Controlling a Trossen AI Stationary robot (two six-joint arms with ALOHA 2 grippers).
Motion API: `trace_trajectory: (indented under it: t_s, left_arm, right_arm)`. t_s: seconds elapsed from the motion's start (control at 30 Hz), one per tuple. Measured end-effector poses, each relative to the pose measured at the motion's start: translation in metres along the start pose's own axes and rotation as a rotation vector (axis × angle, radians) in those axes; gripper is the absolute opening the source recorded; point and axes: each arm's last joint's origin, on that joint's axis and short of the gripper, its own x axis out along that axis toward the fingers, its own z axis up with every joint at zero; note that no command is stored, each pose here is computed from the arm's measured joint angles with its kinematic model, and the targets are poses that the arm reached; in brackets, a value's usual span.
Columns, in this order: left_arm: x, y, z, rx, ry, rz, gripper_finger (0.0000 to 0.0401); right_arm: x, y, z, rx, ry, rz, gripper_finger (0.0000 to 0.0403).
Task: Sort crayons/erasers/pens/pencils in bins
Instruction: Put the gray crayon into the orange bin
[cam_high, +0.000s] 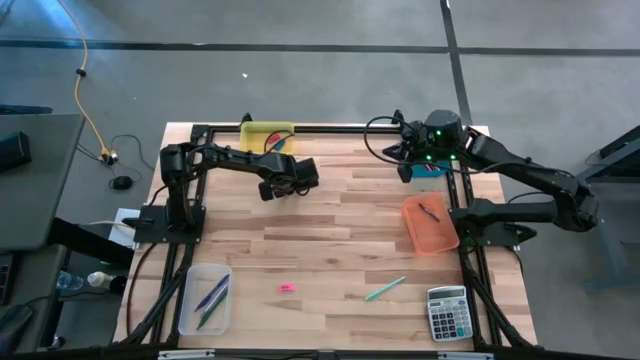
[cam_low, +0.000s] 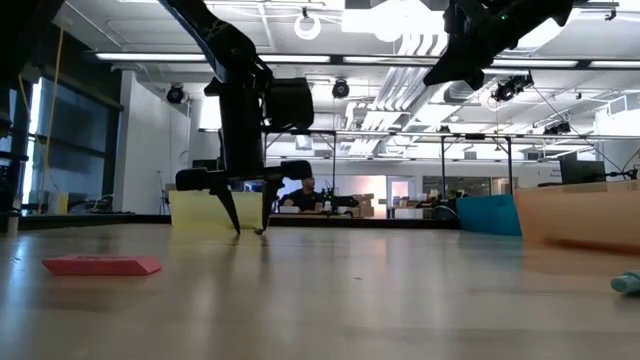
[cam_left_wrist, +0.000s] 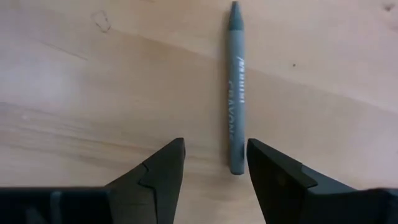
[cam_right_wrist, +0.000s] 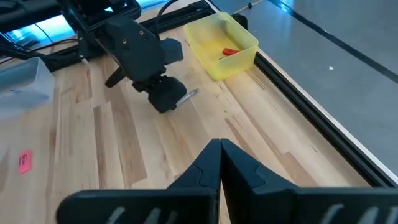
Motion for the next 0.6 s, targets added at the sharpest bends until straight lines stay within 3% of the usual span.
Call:
trace_trajectory:
  t_s: [0.17,0.3,0.43,0.6]
  left_arm:
    - [-0.006,-0.001,0.003,0.139,-0.002,0.036,0.0168]
    - [-0.013,-0.012,0.012,0.233,-0.021,-0.008,0.0159]
    - [-0.014,-0.015,0.014,0.219,-0.020,-0.030,0.0136]
    - [-0.009,-0.010,0.012,0.189,-0.009,0.040,0.0119]
  right_arm:
    - [0.000,0.000,0.000,-0.011,0.000,0.006,0.0000]
    - [0.000,0.000,0.000,-0.026,0.000,0.006,0.0000]
    - [0.000,0.000,0.000,-0.026,0.000,0.006,0.0000]
    - [0.000,0.000,0.000,-0.026,0.000,0.007,0.0000]
